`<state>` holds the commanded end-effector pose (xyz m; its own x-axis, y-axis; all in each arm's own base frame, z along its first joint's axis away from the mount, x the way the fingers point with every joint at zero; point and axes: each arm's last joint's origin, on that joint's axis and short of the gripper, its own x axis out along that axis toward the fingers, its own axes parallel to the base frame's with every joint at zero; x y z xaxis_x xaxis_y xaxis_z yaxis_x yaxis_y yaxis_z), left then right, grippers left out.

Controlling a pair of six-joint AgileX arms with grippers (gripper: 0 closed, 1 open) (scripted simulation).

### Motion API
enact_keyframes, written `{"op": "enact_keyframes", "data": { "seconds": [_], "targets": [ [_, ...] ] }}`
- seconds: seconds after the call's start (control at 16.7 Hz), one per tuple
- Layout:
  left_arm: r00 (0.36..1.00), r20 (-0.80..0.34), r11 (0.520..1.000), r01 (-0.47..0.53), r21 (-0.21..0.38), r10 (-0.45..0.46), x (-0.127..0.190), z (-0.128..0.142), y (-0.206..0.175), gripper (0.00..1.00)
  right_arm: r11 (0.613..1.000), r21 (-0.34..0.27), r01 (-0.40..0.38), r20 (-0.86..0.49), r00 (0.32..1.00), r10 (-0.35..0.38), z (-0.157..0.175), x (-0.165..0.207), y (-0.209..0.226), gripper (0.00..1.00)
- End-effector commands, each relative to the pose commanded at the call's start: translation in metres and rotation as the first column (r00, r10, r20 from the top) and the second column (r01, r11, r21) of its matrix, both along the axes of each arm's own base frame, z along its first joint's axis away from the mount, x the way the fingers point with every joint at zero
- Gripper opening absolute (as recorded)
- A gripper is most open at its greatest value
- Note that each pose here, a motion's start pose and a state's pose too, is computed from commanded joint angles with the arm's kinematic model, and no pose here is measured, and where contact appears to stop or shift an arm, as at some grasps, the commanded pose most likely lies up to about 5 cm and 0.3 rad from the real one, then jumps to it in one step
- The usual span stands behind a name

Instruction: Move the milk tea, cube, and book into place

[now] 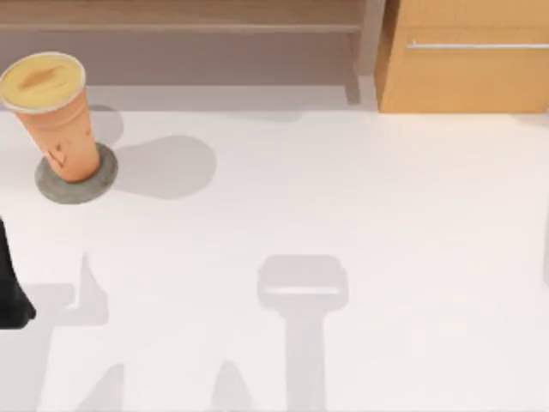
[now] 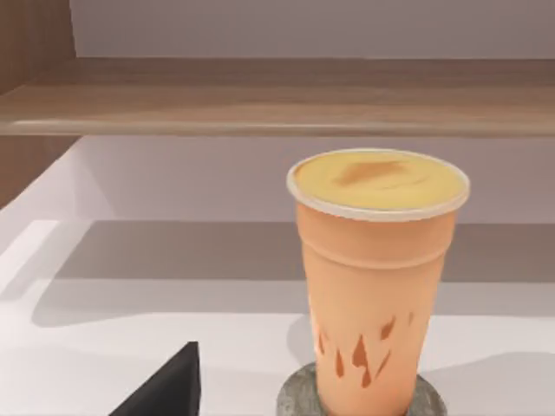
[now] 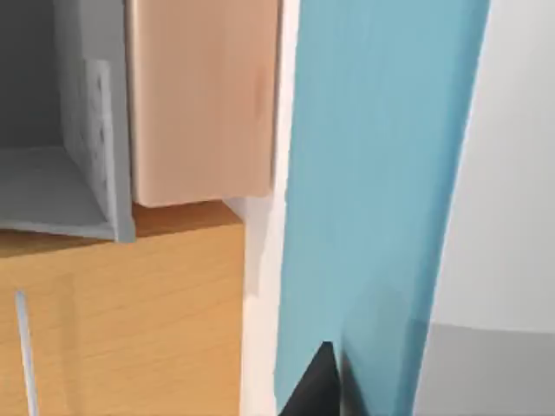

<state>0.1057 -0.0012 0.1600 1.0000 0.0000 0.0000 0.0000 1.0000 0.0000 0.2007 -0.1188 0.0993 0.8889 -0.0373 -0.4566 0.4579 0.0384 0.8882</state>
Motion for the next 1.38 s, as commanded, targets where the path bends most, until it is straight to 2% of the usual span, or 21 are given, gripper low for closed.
{"op": "enact_keyframes", "data": {
  "seconds": [0.12, 0.84, 1.38],
  "targets": [
    [1.000, 0.000, 1.000, 0.000, 0.000, 0.000, 0.0000, 0.0000, 0.0000, 1.00, 0.999, 0.046, 0.011, -0.043, 0.999, -0.009, -0.0108, -0.0084, 0.0051, 0.00],
    [1.000, 0.000, 1.000, 0.000, 0.000, 0.000, 0.0000, 0.0000, 0.0000, 1.00, 0.999, 0.049, 0.012, -0.046, 0.999, -0.010, -0.0135, -0.0044, 0.0054, 0.00],
    [1.000, 0.000, 1.000, 0.000, 0.000, 0.000, 0.0000, 0.0000, 0.0000, 1.00, 0.999, 0.049, 0.012, -0.046, 0.999, -0.010, -0.0135, -0.0044, 0.0054, 0.68]
  ]
}}
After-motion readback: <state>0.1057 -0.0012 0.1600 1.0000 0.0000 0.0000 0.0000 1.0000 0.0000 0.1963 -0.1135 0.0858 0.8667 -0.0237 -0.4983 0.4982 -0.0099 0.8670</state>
